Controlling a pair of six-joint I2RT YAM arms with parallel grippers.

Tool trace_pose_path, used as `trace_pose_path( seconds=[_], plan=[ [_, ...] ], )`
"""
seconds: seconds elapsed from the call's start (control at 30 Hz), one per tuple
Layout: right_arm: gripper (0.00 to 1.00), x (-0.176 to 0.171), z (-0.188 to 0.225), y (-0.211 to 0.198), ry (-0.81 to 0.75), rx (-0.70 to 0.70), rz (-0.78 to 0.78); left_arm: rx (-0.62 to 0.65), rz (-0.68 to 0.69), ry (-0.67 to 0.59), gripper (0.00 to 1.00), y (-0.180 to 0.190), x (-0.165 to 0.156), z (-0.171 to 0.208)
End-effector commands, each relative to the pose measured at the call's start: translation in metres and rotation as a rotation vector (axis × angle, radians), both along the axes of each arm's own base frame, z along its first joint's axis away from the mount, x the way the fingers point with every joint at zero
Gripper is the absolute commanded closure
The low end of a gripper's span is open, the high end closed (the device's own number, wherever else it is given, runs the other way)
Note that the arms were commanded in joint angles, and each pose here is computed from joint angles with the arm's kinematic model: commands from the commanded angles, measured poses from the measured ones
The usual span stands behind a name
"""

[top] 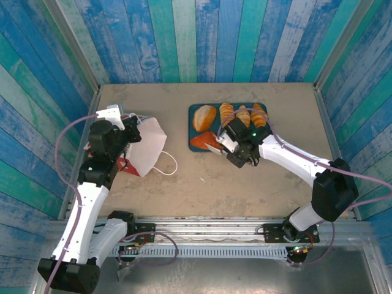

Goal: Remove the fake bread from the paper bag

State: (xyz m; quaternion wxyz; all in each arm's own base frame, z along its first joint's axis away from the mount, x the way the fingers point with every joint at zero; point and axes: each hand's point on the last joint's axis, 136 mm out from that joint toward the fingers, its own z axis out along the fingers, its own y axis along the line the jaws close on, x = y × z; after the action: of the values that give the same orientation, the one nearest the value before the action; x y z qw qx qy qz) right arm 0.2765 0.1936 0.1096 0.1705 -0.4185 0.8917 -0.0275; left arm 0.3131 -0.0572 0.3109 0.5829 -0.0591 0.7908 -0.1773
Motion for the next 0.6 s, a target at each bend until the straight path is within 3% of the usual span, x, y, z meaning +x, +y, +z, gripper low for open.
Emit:
trace_pose_path(
  seconds=[0.0,0.37,0.57],
  plan=[
    [0.62,0.009,0.013,-0.007,-0.045,-0.032,-0.013,0.006,0.004,-0.024,1.00,0.001,0.001,0.003],
    [0.59,-0.002,0.007,-0.008,0.000,-0.035,0.013,0.001,-0.008,-0.024,1.00,-0.002,0.003,0.002],
    [0.62,-0.004,0.005,0.004,0.030,0.000,0.086,-0.002,-0.013,-0.027,1.00,-0.003,0.003,0.003]
  ],
)
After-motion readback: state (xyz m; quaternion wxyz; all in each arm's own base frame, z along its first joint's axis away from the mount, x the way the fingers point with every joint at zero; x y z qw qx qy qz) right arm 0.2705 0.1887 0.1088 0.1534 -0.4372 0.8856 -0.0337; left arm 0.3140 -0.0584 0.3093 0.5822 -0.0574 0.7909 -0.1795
